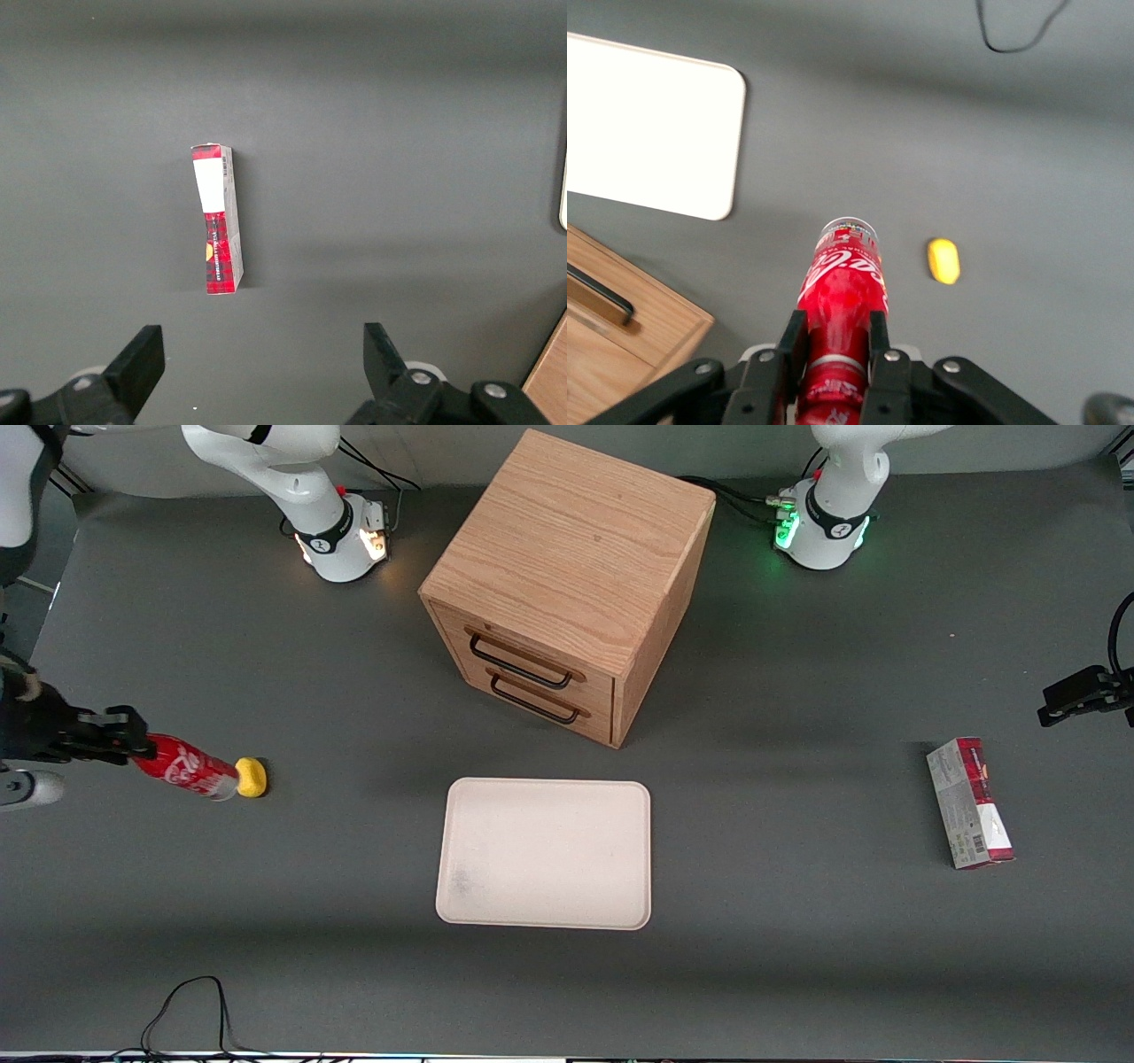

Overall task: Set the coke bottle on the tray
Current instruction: 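Lift the bottle with the right gripper and pull it back, then carry the bottle with the right gripper over the white tray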

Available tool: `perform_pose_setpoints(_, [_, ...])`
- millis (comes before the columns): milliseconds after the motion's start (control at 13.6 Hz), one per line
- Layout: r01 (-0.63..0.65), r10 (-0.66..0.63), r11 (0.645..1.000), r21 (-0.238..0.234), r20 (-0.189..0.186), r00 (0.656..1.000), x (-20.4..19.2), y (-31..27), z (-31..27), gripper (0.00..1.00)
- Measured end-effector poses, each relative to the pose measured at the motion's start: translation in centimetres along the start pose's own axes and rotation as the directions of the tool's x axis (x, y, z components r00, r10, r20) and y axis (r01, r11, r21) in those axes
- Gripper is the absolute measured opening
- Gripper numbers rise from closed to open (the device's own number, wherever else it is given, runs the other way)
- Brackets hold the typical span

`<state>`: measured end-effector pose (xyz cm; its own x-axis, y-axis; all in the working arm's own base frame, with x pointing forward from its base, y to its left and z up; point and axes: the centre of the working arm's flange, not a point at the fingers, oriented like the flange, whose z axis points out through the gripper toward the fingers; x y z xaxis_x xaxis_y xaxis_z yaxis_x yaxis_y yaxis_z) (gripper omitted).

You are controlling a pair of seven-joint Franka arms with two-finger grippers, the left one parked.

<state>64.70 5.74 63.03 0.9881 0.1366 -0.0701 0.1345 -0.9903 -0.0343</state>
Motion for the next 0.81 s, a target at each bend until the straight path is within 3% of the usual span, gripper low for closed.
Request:
perform_pose_setpoints(147, [-0.017,0.017,1.0,0.017,-0.014,1.0,0.4,-4.3,0.3,0.32])
perform_pose_setpoints(514, [-0.046,0.046,0.999,0.005,-0.013,0.999,0.5,-17.6,2.9,0.32])
perform_pose_setpoints(808, [-0.076,0.076,0.997,0.003,-0.015,0.997,0.4,-23.2,4.9,0.32])
